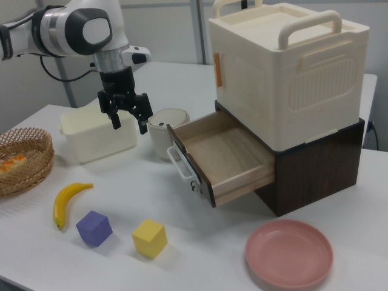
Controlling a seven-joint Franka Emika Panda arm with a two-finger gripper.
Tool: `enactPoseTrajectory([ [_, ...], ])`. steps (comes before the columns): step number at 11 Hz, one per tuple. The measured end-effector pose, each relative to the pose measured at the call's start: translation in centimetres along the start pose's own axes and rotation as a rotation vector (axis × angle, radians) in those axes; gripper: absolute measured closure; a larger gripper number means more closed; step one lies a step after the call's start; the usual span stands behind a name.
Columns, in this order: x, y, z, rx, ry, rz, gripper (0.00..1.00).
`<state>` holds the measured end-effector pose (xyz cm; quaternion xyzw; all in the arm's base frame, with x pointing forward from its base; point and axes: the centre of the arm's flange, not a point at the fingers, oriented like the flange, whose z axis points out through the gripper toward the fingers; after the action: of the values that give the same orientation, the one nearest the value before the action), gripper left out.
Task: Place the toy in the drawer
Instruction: 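Move the open gripper toward the panda toy beside the drawer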
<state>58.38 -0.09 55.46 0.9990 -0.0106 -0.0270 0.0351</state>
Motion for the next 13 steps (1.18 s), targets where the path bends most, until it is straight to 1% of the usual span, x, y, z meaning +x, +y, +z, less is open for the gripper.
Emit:
enactPoseTrajectory([
  [2,0.0,-0.1,0.0,0.0,-0.001,-0.001,0.0],
  [5,-0.5,-0.3,0.5,-0.002,-0.049,-0.005,0.0],
  [9,-0.5,-0.5,0.5,-0.002,-0.054,-0.009,0.0],
  [11,-0.6,-1.5,0.5,-0.004,-0.053,-0.026,0.0],
  [12,-0.5,-1.9,0.6,-0.005,-0.055,-0.025,0.0],
  [13,-0.4,-2.1,1.0,-0.006,-0.063,-0.002,0.0],
])
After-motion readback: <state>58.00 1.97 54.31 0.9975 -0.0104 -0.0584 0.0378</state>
